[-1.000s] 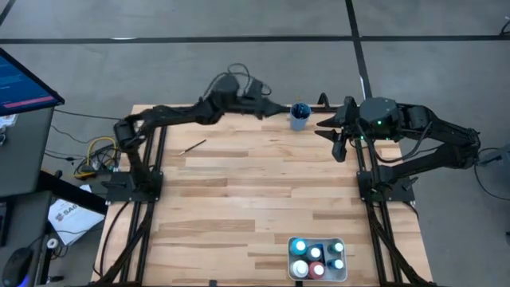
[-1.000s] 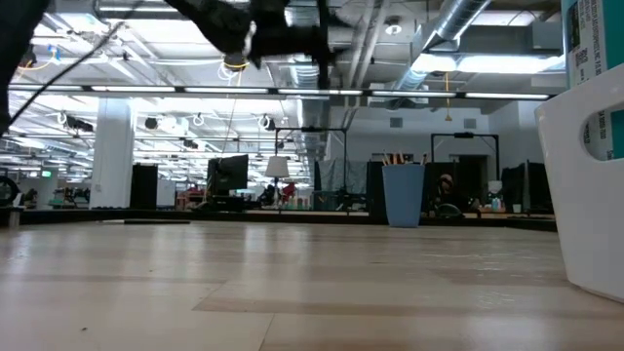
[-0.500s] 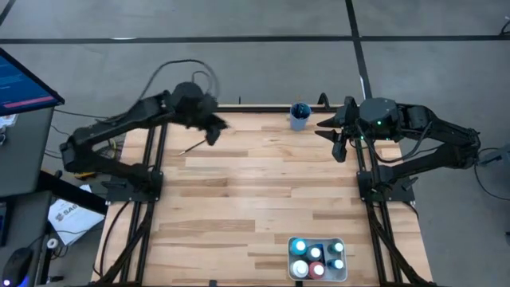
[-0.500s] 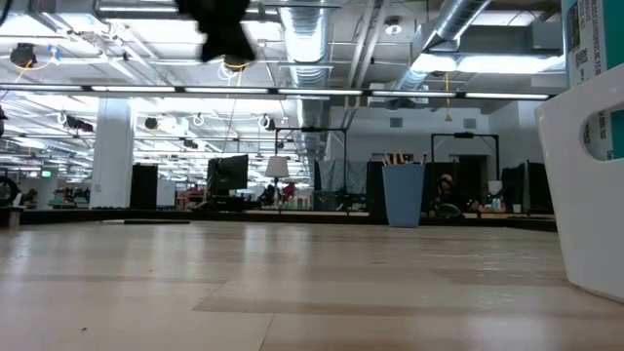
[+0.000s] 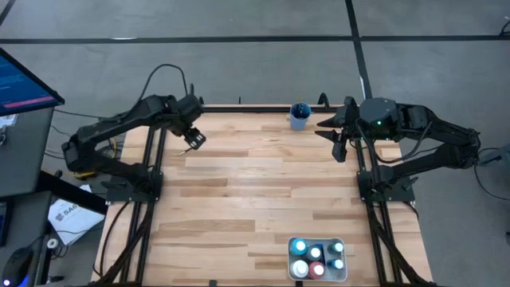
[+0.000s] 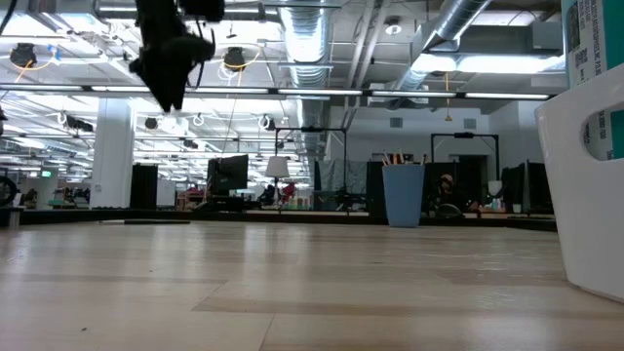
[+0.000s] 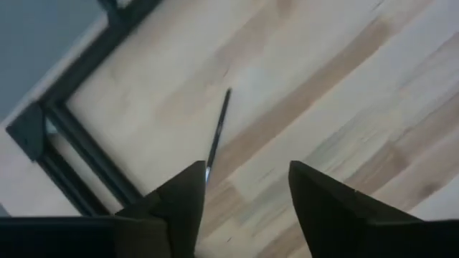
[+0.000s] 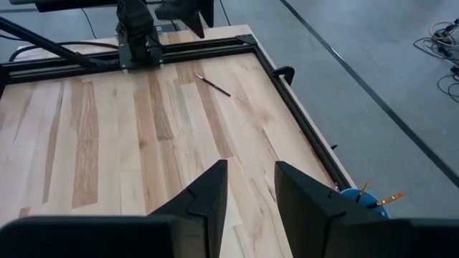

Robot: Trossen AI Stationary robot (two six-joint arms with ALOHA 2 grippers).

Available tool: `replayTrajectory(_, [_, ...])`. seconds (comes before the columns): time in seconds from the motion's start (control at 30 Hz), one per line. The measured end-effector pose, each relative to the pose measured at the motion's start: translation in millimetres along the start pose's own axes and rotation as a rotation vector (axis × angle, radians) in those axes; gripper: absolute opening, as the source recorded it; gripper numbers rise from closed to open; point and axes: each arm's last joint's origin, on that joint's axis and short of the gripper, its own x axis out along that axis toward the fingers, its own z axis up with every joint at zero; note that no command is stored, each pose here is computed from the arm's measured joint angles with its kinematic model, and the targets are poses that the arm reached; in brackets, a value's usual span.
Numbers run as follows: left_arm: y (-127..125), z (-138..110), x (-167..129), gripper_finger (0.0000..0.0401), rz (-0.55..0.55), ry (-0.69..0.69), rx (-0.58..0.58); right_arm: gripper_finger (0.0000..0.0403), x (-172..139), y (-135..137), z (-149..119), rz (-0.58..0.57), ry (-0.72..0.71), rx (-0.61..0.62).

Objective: Pick & Place Paint Supplies
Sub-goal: Put the silver paintbrush into the blue cup

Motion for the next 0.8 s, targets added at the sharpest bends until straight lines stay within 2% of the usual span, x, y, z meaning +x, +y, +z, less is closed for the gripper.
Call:
replayTrajectory(0.2, [-2,-20,48,0.0210,0.032,0.149,-0.007,0.0108,0,0,0,0.000,0.000,0.000])
replayTrajectory(0.3, [-1,-34,71,0.0211,0.040,0.166,-0.070,0.0108,0,0,0,0.000,0.000,0.000])
replayTrajectory(0.43, [1,-52,96,0.0205,0.054,0.200,-0.083,0.0108,0,0,0,0.000,0.000,-0.001])
replayTrajectory(0.6, [9,-68,119,0.0200,0.093,0.229,-0.117,0.0108,0,0,0,0.000,0.000,-0.041])
replayTrajectory(0.8, [14,-66,129,0.0199,0.065,0.195,-0.129,0.0108,0,0,0,0.000,-0.001,-0.045])
